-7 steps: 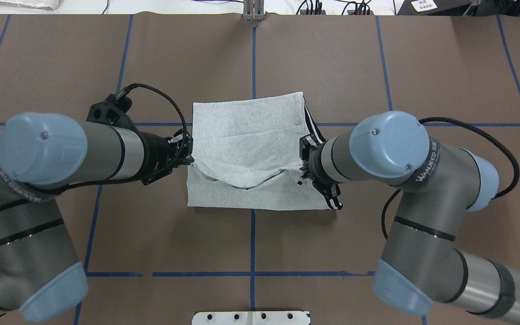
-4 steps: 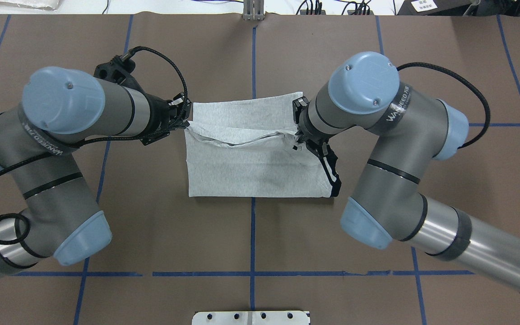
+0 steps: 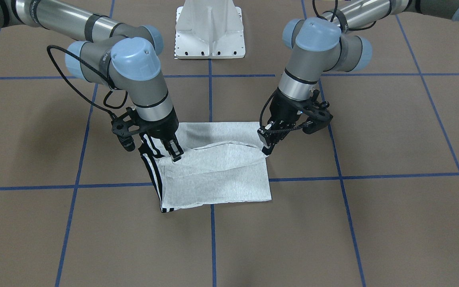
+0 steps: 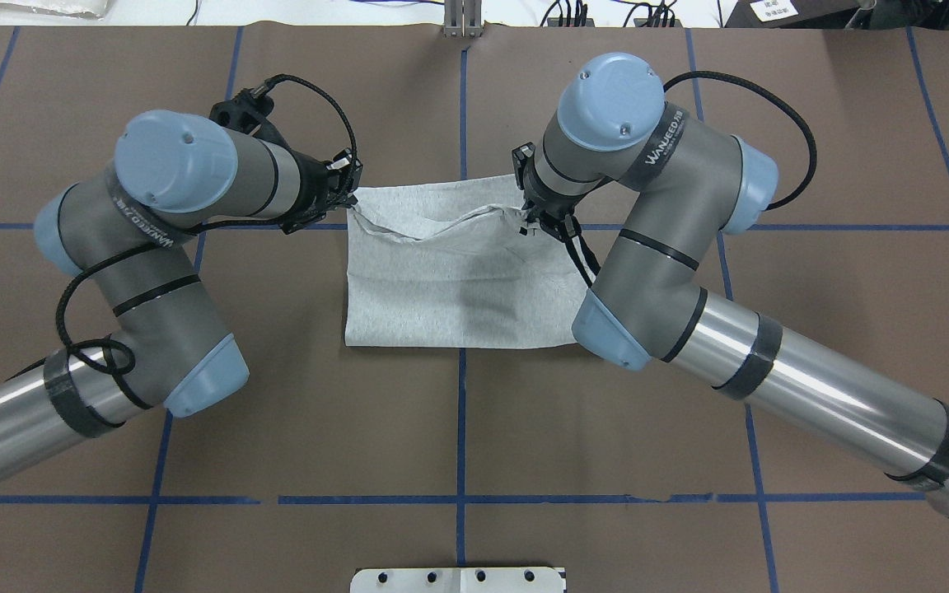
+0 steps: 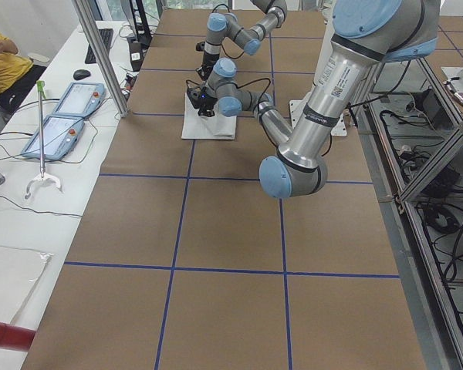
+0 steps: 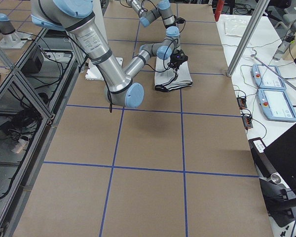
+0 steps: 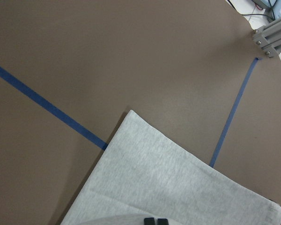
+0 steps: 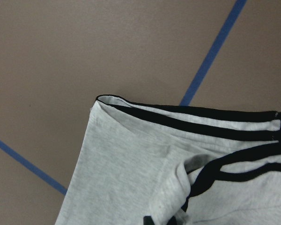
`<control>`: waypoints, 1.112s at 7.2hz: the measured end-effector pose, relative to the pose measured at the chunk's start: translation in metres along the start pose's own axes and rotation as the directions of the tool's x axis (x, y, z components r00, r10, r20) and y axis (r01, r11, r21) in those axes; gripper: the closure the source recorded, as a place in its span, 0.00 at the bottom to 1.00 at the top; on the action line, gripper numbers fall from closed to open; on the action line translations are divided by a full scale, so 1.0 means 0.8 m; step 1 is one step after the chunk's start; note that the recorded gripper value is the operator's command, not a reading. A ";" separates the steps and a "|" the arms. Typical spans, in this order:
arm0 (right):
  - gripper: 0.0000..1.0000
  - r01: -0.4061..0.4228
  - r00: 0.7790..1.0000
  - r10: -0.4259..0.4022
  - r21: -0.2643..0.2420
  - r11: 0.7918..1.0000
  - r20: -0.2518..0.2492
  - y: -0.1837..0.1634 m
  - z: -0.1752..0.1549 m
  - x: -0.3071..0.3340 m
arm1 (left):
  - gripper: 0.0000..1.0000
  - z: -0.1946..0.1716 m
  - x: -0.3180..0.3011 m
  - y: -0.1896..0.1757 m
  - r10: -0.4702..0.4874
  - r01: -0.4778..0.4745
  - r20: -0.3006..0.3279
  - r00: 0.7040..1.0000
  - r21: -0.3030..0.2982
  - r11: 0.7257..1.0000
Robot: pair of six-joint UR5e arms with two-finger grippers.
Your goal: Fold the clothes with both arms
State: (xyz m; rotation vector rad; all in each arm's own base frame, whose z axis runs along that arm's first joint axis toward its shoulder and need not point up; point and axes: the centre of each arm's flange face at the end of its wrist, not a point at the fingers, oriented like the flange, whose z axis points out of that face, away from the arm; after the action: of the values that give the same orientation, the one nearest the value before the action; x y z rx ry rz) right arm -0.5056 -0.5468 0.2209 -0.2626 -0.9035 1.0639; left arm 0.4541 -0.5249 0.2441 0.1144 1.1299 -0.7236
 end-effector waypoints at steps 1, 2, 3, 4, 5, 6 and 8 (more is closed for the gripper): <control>0.00 0.046 0.999 -0.046 0.002 0.999 -0.001 -0.018 0.027 -0.017 | 0.42 0.025 0.006 -0.031 0.023 -0.023 0.002 1.000 0.028 0.999; 0.00 0.111 0.994 -0.111 0.001 0.994 0.001 -0.051 0.040 -0.035 | 0.41 0.042 0.010 -0.068 0.053 -0.053 0.001 0.999 0.061 0.997; 0.00 0.190 0.982 -0.190 -0.001 0.982 0.000 -0.092 0.038 -0.053 | 0.41 0.049 0.010 -0.102 0.076 -0.075 -0.004 0.997 0.090 0.993; 0.00 0.259 0.966 -0.259 0.009 0.966 -0.002 -0.134 0.029 -0.065 | 0.41 0.050 0.009 -0.121 0.089 -0.087 -0.011 0.996 0.105 0.991; 0.00 0.311 0.950 -0.311 0.027 0.950 -0.010 -0.176 0.023 -0.069 | 0.41 0.050 0.009 -0.130 0.097 -0.094 -0.015 0.995 0.113 0.989; 0.00 0.357 0.934 -0.356 0.040 0.933 -0.025 -0.214 0.020 -0.065 | 0.41 0.047 0.008 -0.138 0.121 -0.118 -0.015 0.993 0.119 0.986; 0.00 0.457 0.889 -0.454 0.044 0.888 -0.057 -0.296 0.012 -0.041 | 0.41 0.036 -0.002 -0.157 0.236 -0.235 -0.001 0.972 0.086 0.968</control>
State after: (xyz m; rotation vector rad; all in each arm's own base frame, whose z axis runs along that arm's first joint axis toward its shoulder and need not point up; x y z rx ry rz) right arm -0.3673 -0.6937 0.3492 -0.0200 -0.8389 0.6404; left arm 0.4037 -0.6332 0.2920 0.3204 1.0747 -0.5586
